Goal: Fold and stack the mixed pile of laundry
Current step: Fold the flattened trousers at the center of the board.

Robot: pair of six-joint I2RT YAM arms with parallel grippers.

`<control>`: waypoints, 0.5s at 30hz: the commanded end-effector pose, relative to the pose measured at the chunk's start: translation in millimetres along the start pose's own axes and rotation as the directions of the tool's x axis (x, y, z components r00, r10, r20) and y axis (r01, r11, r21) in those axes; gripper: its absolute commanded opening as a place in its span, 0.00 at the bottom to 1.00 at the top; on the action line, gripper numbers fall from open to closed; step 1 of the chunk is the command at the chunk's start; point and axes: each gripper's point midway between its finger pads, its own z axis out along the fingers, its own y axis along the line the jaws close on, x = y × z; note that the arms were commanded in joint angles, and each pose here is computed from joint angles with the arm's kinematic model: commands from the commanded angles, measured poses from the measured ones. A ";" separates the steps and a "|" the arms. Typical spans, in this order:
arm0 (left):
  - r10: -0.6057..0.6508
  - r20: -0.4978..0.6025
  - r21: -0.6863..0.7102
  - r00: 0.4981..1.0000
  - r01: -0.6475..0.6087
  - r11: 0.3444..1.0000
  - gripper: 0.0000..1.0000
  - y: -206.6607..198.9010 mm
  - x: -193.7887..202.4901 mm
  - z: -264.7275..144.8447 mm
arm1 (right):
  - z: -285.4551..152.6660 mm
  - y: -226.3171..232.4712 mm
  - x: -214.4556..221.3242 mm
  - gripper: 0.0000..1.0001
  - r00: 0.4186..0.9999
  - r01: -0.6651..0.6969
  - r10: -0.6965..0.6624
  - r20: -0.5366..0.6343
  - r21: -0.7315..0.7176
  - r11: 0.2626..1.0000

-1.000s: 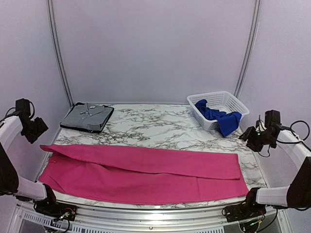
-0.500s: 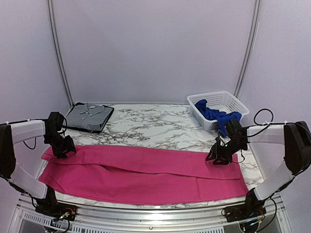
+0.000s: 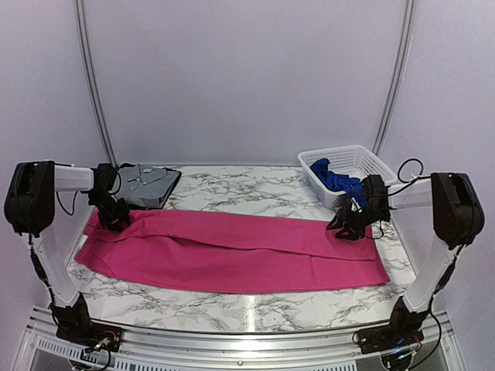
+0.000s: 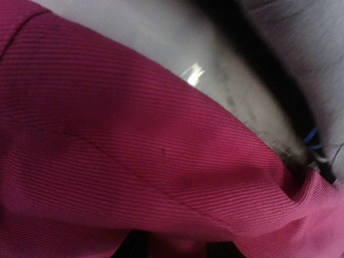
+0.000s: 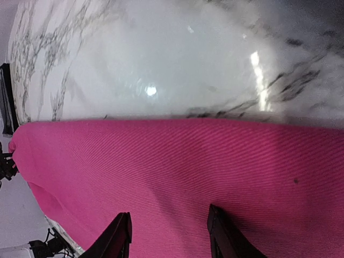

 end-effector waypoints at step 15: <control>-0.015 0.320 0.231 0.947 -0.063 0.971 0.91 -34.8 -54.4 -121.4 | -105.9 -14.3 -21.9 0.47 0.978 0.036 -0.062 0.197 0.132 0.991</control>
